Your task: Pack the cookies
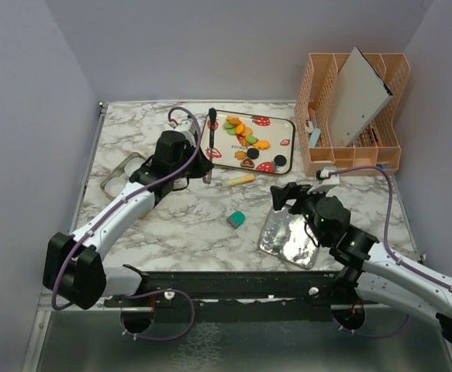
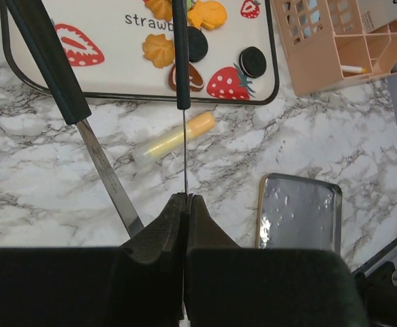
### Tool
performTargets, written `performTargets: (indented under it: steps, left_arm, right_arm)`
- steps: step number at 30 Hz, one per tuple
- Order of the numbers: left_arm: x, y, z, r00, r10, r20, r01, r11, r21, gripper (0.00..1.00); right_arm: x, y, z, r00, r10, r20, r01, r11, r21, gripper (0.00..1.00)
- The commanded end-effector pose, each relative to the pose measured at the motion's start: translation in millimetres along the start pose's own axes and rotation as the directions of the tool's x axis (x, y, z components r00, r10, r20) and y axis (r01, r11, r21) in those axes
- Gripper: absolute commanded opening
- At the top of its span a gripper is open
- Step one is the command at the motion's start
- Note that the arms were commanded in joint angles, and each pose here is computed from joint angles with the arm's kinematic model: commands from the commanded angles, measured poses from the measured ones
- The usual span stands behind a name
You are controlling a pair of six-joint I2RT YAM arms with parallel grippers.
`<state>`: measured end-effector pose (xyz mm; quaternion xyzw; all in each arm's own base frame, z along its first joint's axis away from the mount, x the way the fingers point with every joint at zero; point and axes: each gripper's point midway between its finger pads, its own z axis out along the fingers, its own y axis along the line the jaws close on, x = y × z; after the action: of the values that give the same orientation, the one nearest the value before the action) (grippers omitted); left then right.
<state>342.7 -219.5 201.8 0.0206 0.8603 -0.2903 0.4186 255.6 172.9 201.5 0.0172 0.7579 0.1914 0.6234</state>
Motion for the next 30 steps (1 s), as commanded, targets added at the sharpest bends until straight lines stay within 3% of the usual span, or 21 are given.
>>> performTargets:
  steps: [1, 13, 20, 30]
  left_arm:
    - [1, -28, -23, 0.998, 0.022, 0.057, -0.029, 0.992, 0.126, 0.00]
    - [64, -66, -47, 0.996, 0.091, -0.009, -0.084, 0.952, 0.296, 0.00]
    - [90, -97, -53, 0.981, 0.196, 0.002, -0.183, 0.914, 0.362, 0.00]
    - [115, -127, -55, 0.957, 0.291, 0.000, -0.262, 0.863, 0.432, 0.00]
  right_arm:
    - [-7, 32, -7, 0.995, 0.087, -0.043, -0.092, 0.986, -0.137, 1.00]
    - [-27, 80, -7, 0.951, 0.299, -0.078, -0.308, 0.903, -0.300, 1.00]
    - [-22, 79, 11, 0.910, 0.406, -0.081, -0.413, 0.884, -0.219, 0.96]
    - [-26, 83, 19, 0.876, 0.480, -0.043, -0.475, 0.846, -0.241, 0.87]
